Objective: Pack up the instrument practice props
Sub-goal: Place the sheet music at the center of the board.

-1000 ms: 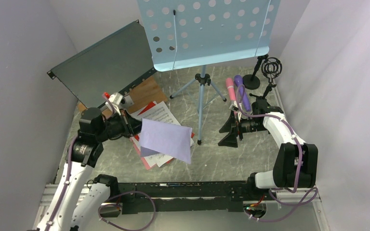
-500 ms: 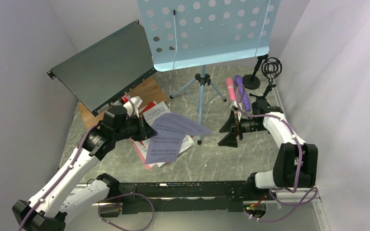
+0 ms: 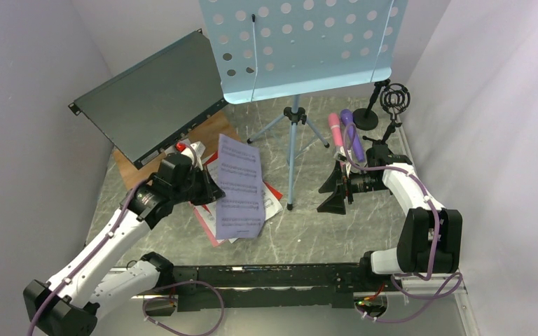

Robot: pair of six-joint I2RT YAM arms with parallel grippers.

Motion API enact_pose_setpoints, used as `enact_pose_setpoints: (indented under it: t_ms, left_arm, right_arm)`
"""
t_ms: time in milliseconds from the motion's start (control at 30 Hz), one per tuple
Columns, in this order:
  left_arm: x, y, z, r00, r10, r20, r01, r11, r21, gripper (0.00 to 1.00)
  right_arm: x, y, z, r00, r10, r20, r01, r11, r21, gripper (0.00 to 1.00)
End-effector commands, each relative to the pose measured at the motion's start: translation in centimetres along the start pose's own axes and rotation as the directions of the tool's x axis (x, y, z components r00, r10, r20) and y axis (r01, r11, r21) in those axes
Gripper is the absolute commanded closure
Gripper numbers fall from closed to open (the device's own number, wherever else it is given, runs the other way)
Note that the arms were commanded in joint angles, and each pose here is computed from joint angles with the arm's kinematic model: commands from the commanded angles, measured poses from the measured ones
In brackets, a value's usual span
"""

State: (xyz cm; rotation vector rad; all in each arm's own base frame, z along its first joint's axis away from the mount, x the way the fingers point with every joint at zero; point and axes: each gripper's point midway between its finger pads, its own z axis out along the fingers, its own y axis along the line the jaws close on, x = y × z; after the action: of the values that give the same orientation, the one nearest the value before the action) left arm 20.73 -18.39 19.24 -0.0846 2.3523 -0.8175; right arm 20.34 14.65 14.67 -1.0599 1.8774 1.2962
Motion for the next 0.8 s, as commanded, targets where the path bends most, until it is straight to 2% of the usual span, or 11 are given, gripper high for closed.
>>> enact_pose_setpoints:
  t_ms: [0, 567, 767]
  left_arm:
    - [0.1, 1.3, 0.4, 1.000, -0.030, 0.006, 0.031, 0.997, -0.071, 1.00]
    - [-0.4, 3.4, 1.0, 1.000, -0.005, 0.013, 0.007, 0.981, -0.191, 1.00]
    - [-0.7, 4.3, 1.0, 1.000, 0.020, 0.019, -0.015, 0.969, -0.245, 0.92]
  right_arm:
    - [-1.2, -0.4, -0.1, 0.998, -0.059, 0.015, 0.059, 0.998, 0.003, 0.00]
    - [-1.2, -0.4, -0.1, 0.998, -0.059, 0.014, 0.059, 0.998, 0.003, 0.00]
    - [-1.2, -0.4, -0.2, 0.998, -0.058, 0.012, 0.058, 0.998, 0.004, 0.01]
